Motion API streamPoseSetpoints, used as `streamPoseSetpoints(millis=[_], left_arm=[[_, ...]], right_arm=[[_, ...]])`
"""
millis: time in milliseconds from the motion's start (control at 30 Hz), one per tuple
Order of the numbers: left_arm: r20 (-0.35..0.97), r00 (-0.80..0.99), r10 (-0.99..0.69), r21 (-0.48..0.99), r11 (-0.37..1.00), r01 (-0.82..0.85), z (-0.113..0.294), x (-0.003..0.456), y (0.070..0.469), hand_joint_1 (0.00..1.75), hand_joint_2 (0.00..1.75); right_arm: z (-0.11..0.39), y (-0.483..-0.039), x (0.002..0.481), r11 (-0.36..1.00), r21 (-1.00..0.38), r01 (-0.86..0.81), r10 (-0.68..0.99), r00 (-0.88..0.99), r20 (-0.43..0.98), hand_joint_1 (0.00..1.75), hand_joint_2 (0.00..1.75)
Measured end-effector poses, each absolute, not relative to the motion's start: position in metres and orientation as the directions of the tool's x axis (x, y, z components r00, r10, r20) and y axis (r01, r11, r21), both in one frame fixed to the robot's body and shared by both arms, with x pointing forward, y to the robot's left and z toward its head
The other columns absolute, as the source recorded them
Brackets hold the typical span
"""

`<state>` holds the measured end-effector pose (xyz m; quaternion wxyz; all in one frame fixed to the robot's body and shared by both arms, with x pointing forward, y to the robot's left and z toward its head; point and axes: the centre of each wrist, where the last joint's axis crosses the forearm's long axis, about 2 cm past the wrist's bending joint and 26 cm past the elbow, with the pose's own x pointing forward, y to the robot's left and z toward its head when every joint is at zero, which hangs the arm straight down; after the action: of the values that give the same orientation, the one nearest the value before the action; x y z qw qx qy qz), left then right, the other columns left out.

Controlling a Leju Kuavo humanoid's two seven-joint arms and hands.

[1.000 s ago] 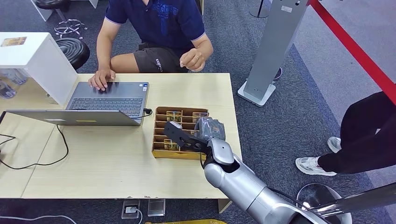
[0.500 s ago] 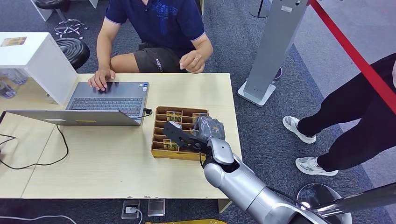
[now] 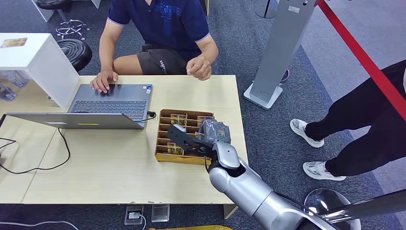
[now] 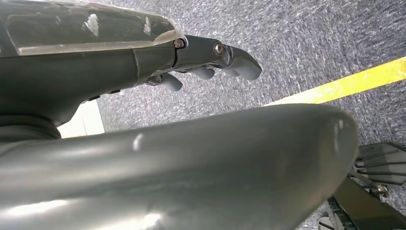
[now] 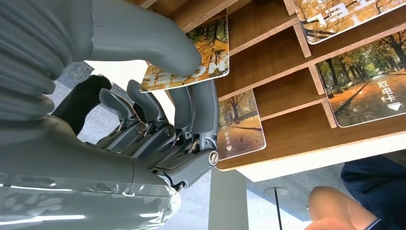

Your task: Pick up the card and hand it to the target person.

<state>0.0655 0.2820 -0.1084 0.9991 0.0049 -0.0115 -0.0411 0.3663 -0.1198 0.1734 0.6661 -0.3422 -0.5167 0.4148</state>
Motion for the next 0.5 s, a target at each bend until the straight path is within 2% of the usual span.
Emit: streamPoseSetpoints(millis=[267, 500], left_arm=[[0.021, 0.997, -0.077, 0.008, 0.997, 0.077, -0.108, 0.065, 0.282, 0.0, 0.0], [0.018, 0.998, -0.063, 0.01, 0.998, 0.063, -0.108, 0.065, 0.282, 0.0, 0.0]], right_arm=[[0.179, -0.119, 0.366, 0.425, -0.888, -0.176, 0.905, 0.111, 0.411, 1.62, 1.75], [0.206, -0.115, 0.363, 0.448, -0.889, -0.098, 0.894, 0.057, 0.444, 1.62, 1.75]])
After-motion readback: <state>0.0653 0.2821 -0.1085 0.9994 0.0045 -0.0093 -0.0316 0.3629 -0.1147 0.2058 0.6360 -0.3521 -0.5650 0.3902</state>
